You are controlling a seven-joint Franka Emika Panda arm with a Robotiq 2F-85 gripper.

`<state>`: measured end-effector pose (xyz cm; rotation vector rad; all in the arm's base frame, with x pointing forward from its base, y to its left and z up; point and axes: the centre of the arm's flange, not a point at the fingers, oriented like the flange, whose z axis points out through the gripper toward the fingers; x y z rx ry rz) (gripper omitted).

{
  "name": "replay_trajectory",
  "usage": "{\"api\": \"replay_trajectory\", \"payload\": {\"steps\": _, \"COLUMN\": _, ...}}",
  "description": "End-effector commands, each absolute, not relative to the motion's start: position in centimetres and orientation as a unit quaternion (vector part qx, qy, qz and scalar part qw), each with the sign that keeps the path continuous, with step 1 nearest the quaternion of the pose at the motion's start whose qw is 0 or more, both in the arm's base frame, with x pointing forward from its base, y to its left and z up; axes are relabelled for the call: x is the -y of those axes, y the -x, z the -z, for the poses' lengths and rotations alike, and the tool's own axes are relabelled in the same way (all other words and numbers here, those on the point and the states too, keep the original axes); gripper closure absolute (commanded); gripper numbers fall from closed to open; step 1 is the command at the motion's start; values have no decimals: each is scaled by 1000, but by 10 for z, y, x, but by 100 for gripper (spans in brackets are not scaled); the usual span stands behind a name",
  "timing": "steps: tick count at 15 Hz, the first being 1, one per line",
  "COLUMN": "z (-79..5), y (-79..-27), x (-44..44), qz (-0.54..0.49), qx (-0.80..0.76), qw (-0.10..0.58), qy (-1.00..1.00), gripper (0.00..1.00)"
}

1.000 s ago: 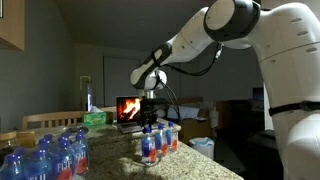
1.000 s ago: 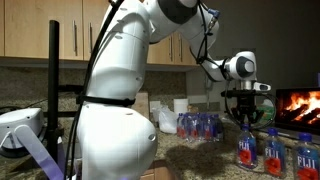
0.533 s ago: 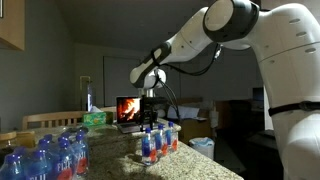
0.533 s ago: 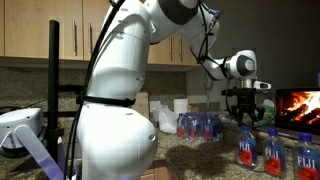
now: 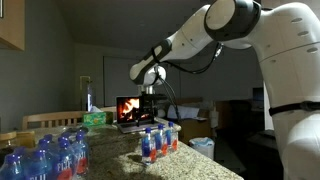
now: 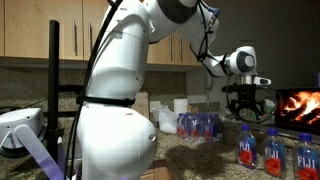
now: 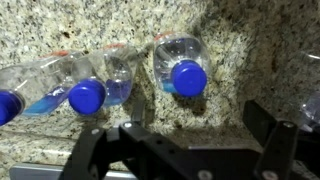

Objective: Move three bottles to the right

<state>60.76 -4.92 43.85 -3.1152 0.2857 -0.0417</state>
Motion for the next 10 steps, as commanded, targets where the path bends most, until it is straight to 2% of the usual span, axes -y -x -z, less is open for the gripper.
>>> {"api": "replay_trajectory", "payload": {"steps": 1, "z": -491, "y": -570, "x": 51, "qz": 33, "qx": -79, "qw": 27, "qy": 996, "gripper": 0}}
{"api": "replay_trajectory", "payload": {"steps": 5, "z": -549, "y": -510, "x": 34, "qz": 67, "qx": -88, "qw": 14, "qy": 994, "gripper": 0}}
{"api": "replay_trajectory", "payload": {"steps": 10, "z": -555, "y": -432, "x": -13, "qz": 46, "qx": -196, "qw": 19, "qy": 979, "gripper": 0}}
